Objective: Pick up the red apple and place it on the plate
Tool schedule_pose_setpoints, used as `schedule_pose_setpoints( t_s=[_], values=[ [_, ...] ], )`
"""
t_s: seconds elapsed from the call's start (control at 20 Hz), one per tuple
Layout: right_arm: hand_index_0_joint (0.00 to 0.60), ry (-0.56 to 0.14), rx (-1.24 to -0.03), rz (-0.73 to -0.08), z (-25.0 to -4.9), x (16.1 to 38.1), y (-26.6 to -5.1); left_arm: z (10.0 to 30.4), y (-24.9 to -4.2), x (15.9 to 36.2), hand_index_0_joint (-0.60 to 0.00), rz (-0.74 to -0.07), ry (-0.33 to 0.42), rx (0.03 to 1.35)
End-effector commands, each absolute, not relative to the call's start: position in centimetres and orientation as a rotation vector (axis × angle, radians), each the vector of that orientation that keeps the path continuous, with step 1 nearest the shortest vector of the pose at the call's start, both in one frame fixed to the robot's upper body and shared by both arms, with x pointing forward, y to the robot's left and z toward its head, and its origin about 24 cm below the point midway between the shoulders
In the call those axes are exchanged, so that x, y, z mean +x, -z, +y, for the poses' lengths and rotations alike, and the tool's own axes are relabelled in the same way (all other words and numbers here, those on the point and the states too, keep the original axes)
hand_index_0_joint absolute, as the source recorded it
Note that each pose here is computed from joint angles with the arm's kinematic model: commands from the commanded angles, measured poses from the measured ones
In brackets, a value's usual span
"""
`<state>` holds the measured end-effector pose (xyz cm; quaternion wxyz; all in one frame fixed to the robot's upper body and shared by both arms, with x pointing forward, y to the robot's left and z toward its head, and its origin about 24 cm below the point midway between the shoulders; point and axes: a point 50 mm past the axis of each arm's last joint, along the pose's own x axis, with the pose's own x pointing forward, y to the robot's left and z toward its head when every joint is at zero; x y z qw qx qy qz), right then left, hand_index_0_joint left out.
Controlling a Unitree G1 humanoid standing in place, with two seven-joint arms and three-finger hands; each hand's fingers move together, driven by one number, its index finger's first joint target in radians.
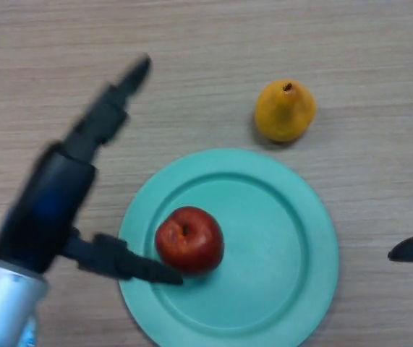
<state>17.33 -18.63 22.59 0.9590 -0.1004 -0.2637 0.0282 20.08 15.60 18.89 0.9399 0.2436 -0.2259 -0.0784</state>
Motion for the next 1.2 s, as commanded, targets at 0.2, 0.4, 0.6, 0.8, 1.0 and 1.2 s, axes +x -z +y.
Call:
schedule_pose_setpoints(
  t_s=[0.2, 0.4, 0.6, 0.8, 1.0, 1.2],
  values=[
    [0.0, -0.06, -0.266, -0.707, -18.7, 16.4, -25.3, 17.5, -22.5, 18.5, 0.0, -0.624, 0.152, 0.33],
    [0.0, -0.108, -0.239, -0.668, -18.7, 16.4, -24.5, 18.5, -23.4, 18.3, 0.0, -0.666, 0.144, 0.266],
    [0.0, -0.113, -0.216, -0.643, -18.6, 16.5, -24.0, 18.5, -24.2, 18.2, 0.0, -0.656, 0.14, 0.211],
    [0.0, -0.114, -0.187, -0.644, -18.4, 16.6, -23.8, 18.0, -24.7, 17.4, 0.0, -0.642, 0.194, 0.197],
    [0.0, -0.123, -0.175, -0.645, -18.2, 16.5, -23.7, 17.8, -24.6, 17.5, 0.0, -0.624, 0.19, 0.173],
    [0.0, -0.124, -0.189, -0.627, -17.7, 16.8, -23.4, 17.8, -24.6, 17.8, 0.0, -0.587, 0.179, 0.156]
  ],
)
